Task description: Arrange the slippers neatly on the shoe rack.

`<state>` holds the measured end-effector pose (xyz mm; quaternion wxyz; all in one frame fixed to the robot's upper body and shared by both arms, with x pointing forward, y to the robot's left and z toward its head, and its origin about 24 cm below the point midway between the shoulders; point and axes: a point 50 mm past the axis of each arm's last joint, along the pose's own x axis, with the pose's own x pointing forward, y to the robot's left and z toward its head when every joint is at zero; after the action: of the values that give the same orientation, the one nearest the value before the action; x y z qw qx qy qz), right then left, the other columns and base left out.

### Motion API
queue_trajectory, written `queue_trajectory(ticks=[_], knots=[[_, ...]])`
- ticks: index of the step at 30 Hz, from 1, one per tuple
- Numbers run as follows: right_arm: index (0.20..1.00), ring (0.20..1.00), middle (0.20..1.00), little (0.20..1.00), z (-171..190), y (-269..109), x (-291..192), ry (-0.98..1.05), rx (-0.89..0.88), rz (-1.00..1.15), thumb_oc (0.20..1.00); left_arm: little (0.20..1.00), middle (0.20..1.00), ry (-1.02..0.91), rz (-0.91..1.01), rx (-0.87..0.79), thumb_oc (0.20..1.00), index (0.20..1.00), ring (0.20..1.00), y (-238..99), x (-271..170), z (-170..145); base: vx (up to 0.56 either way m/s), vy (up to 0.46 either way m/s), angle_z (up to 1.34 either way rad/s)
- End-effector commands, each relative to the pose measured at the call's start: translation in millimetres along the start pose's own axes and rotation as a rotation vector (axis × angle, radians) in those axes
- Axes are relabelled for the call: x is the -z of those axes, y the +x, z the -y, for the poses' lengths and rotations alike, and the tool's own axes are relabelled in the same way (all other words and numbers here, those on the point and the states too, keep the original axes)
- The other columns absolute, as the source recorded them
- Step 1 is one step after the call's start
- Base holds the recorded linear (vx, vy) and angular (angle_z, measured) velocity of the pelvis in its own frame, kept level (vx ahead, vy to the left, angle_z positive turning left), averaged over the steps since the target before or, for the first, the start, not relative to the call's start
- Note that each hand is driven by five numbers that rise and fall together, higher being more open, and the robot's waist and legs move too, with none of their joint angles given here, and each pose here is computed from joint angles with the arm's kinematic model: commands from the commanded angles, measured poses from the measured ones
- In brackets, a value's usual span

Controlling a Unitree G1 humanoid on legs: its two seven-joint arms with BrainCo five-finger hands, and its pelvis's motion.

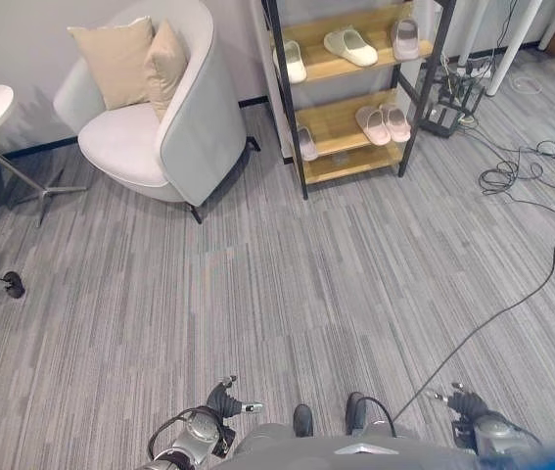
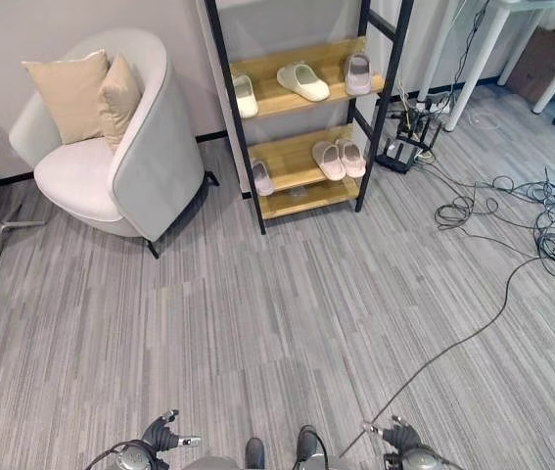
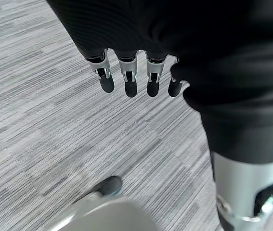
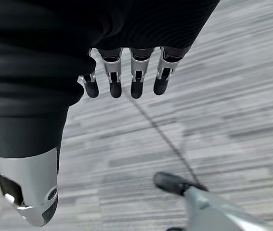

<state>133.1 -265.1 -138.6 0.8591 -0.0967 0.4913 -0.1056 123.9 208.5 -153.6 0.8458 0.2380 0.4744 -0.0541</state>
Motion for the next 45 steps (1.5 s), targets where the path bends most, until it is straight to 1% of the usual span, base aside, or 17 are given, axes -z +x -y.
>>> queue_trajectory(ticks=[1,3,7,8,10,12,15,16,17,18,22,27,28,32,37,41,45], knots=[[1.000,1.000,1.000,1.000,25.5,-3.4,6.9,-0.051,0.093,0.007,1.000,1.000,1.000,0.127,0.072,-0.093,1.000,1.000,1.000,1.7,-10.9,-19.3,0.06,-0.190,-0.15],[1.000,1.000,1.000,1.000,29.3,-3.3,0.4,-0.083,0.118,0.041,1.000,1.000,1.000,0.095,0.089,-0.128,1.000,1.000,1.000,2.0,-15.1,-24.6,0.19,-0.059,0.21],[1.000,1.000,1.000,1.000,18.0,-1.7,-4.0,-0.169,0.099,0.059,1.000,1.000,1.000,0.049,0.010,-0.143,1.000,1.000,1.000,-1.3,5.4,-25.3,0.30,0.048,0.03],[1.000,1.000,1.000,1.000,11.9,0.3,-14.4,-0.212,0.089,0.089,1.000,1.000,1.000,0.016,-0.082,-0.149,1.000,1.000,1.000,-6.5,28.5,-25.2,0.34,0.135,-0.17],[1.000,1.000,1.000,1.000,8.8,1.0,-18.9,-0.210,0.086,0.103,1.000,1.000,1.000,0.021,-0.127,-0.161,1.000,1.000,1.000,-9.2,38.4,-27.4,0.28,0.112,-1.19],[1.000,1.000,1.000,1.000,-2.2,2.0,-27.8,-0.158,0.061,0.136,1.000,1.000,1.000,-0.030,-0.201,-0.207,1.000,1.000,1.000,-15.9,57.6,-40.4,0.40,0.230,-0.64],[1.000,1.000,1.000,1.000,-27.8,2.7,-42.9,-0.151,-0.009,0.182,1.000,1.000,1.000,-0.039,-0.162,-0.273,1.000,1.000,1.000,-12.5,46.4,-60.6,0.26,0.211,-0.30],[1.000,1.000,1.000,1.000,-32.5,2.7,-49.8,-0.142,-0.027,0.202,1.000,1.000,1.000,-0.029,-0.112,-0.313,1.000,1.000,1.000,-9.2,32.8,-73.9,0.14,0.154,-0.54],[1.000,1.000,1.000,1.000,-32.4,2.7,-49.8,-0.142,-0.027,0.202,1.000,1.000,1.000,-0.029,-0.112,-0.313,1.000,1.000,1.000,-9.1,32.8,-73.8,0.21,0.271,-0.20],[1.000,1.000,1.000,1.000,-32.5,1.9,-56.8,-0.173,-0.025,0.236,1.000,1.000,1.000,0.091,-0.021,-0.329,1.000,1.000,1.000,-4.6,10.1,-82.5,0.29,0.172,-0.01],[1.000,1.000,1.000,1.000,-26.9,1.1,-50.5,-0.168,0.008,0.227,1.000,1.000,1.000,0.026,0.010,-0.393,1.000,1.000,1.000,-4.4,1.7,-91.7,0.29,-0.064,0.04],[1.000,1.000,1.000,1.000,-7.3,0.7,-26.0,-0.169,0.068,0.138,1.000,1.000,1.000,0.062,-0.068,-0.358,1.000,1.000,1.000,-7.5,22.5,-80.5,0.34,-0.233,0.20],[1.000,1.000,1.000,1.000,-1.6,-0.4,-17.2,-0.185,0.089,0.114,1.000,1.000,1.000,0.057,-0.110,-0.344,1.000,1.000,1.000,-11.1,36.0,-71.7,0.41,-0.353,-0.04],[1.000,1.000,1.000,1.000,17.1,-2.3,-8.5,-0.213,0.149,0.092,1.000,1.000,1.000,0.004,-0.133,-0.301,1.000,1.000,1.000,-13.1,44.3,-52.5,0.19,-0.345,-0.01],[1.000,1.000,1.000,1.000,37.8,-1.9,-24.1,-0.190,0.236,0.135,1.000,1.000,1.000,0.034,-0.033,-0.267,1.000,1.000,1.000,-4.5,16.2,-42.6,0.02,-0.283,0.38],[1.000,1.000,1.000,1.000,33.7,-1.7,-28.2,-0.206,0.233,0.159,1.000,1.000,1.000,0.039,-0.070,-0.239,1.000,1.000,1.000,-6.4,24.9,-33.7,0.09,-0.119,0.09],[1.000,1.000,1.000,1.000,10.9,-0.5,-28.1,-0.285,0.179,0.174,1.000,1.000,1.000,0.005,-0.123,-0.246,1.000,1.000,1.000,-10.0,37.2,-30.9,0.11,-0.026,-0.08]])
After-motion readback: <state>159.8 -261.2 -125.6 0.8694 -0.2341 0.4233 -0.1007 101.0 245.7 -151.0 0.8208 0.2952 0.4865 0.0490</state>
